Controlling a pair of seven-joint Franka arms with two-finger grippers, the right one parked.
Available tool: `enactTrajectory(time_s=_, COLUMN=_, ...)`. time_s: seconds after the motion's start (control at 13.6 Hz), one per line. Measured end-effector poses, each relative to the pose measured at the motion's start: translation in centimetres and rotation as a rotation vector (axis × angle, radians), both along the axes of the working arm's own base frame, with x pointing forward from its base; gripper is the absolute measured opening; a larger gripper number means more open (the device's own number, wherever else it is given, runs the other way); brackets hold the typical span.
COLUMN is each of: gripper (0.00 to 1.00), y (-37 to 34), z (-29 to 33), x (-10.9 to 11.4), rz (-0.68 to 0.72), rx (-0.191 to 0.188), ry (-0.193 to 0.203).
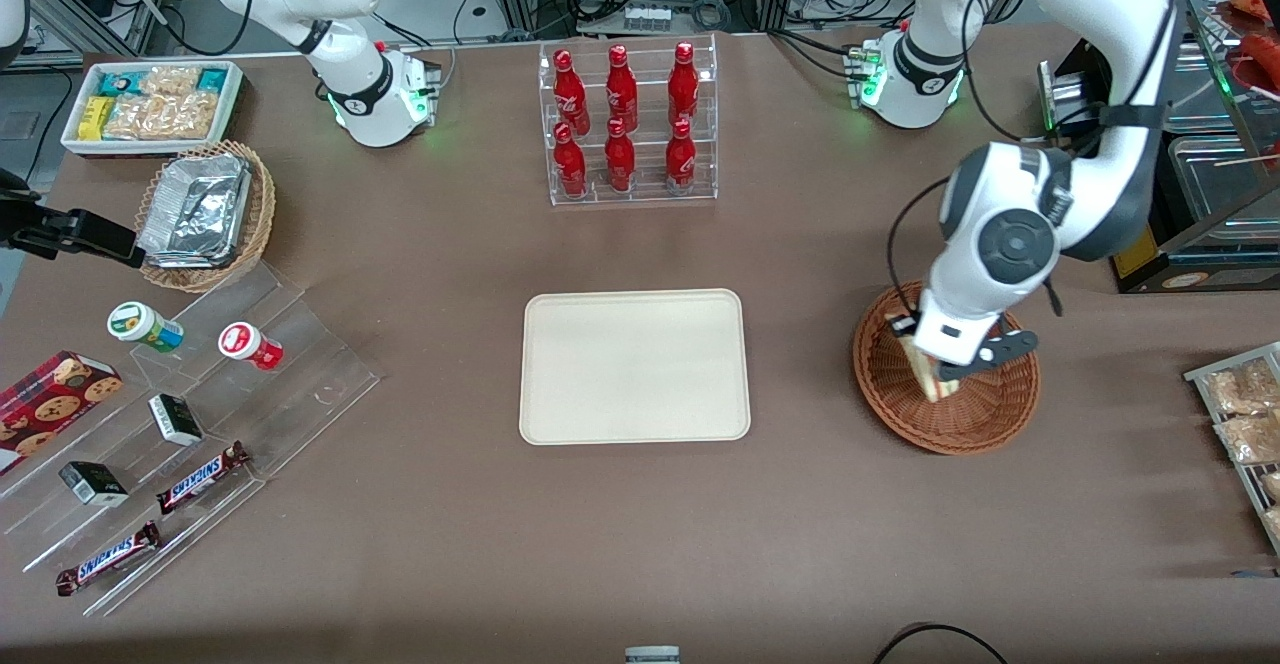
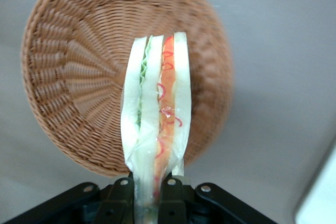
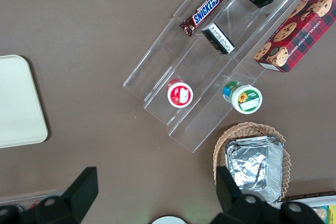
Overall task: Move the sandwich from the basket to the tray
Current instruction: 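Carry the sandwich with the left gripper over the cream tray, then lower the sandwich onto the tray and open the left gripper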
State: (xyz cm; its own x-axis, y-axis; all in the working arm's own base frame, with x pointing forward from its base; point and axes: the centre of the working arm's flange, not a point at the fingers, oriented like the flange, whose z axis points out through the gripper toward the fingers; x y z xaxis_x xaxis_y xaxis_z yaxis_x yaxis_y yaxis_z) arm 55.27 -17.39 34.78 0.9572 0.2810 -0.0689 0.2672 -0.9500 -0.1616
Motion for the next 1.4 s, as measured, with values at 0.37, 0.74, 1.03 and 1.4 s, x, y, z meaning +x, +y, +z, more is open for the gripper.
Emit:
enactTrajectory(time_s=0.37, gripper=0.15, y=-11.8, z=3.0, x=-1.7, rz=-0.161, rx=-0.034, ry=-0.060)
enactTrajectory(time_s=0.74, gripper=0.15, y=-21.6, z=1.3, x=-0.7, rz=-0.226, rx=-0.094, ry=-0.077)
enactTrajectory(time_s=1.03, gripper=0.15, y=-25.8, z=-2.4, x=0.6, rz=-0.256, rx=-0.140, ry=-0.047)
enactTrajectory(time_s=1.4, gripper=0.15, y=-29.4, z=-6.6, x=0.9, rz=-0.296, rx=-0.191, ry=-0.035)
